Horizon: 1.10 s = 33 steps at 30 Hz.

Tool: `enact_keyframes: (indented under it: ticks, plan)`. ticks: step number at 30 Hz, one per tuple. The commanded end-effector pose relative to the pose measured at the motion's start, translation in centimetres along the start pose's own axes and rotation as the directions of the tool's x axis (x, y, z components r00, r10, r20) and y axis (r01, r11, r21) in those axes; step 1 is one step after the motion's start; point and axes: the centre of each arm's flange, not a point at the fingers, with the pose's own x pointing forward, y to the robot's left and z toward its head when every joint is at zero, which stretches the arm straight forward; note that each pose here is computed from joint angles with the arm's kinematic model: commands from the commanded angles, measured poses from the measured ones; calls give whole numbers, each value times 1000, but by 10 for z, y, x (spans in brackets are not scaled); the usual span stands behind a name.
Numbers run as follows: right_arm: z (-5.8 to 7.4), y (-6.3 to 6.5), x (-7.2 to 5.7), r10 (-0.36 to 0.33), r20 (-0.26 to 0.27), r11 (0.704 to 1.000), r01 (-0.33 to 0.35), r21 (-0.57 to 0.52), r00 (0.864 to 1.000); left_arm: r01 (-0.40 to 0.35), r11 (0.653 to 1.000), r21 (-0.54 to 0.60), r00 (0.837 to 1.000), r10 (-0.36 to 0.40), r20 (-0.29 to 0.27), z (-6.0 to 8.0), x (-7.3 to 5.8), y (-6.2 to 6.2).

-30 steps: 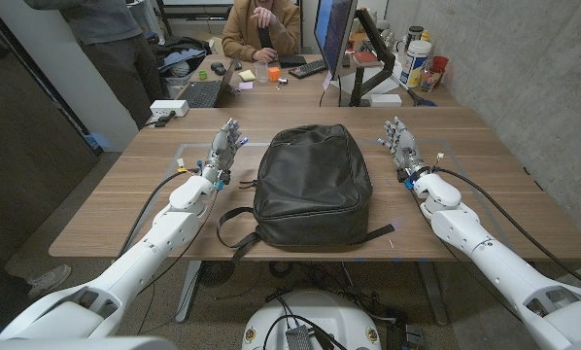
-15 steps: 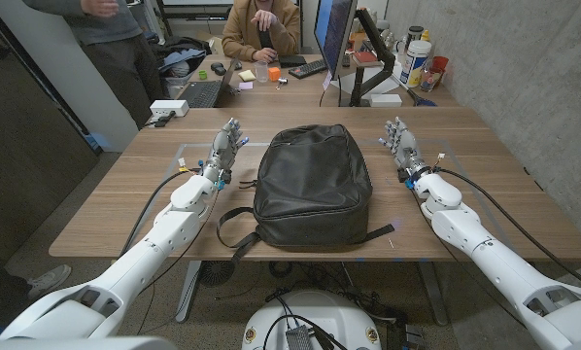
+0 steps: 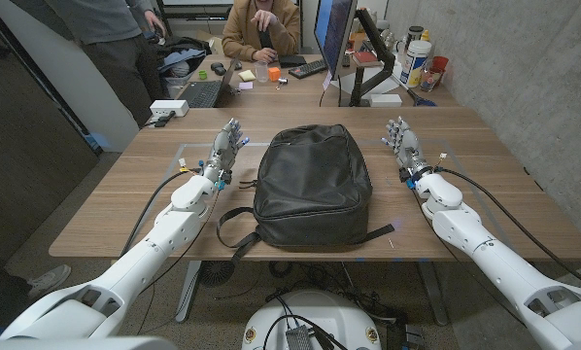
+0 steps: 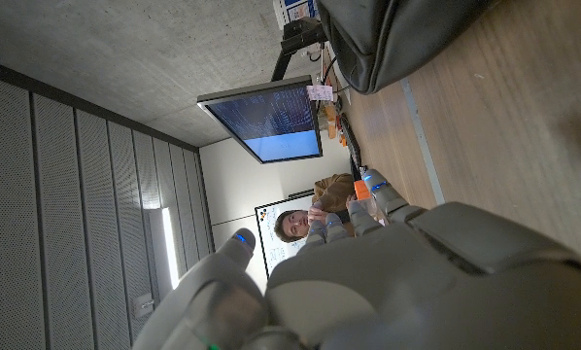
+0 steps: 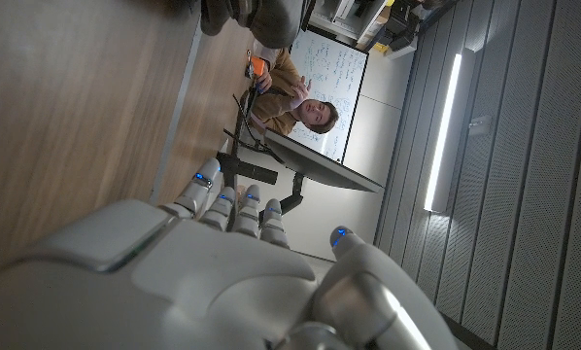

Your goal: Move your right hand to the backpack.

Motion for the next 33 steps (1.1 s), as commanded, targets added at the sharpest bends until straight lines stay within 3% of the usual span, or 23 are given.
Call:
enact_keyframes:
  ticks: [1,33]
  plan:
    - [3,0,2,15,11,1000,-15,-7,1000,0,1000,-2,1000,0,-1,-1,0,1]
    - [13,-3,-3,7,24,999,-6,-49,1000,3,1000,-5,1000,-3,-6,-3,-2,0]
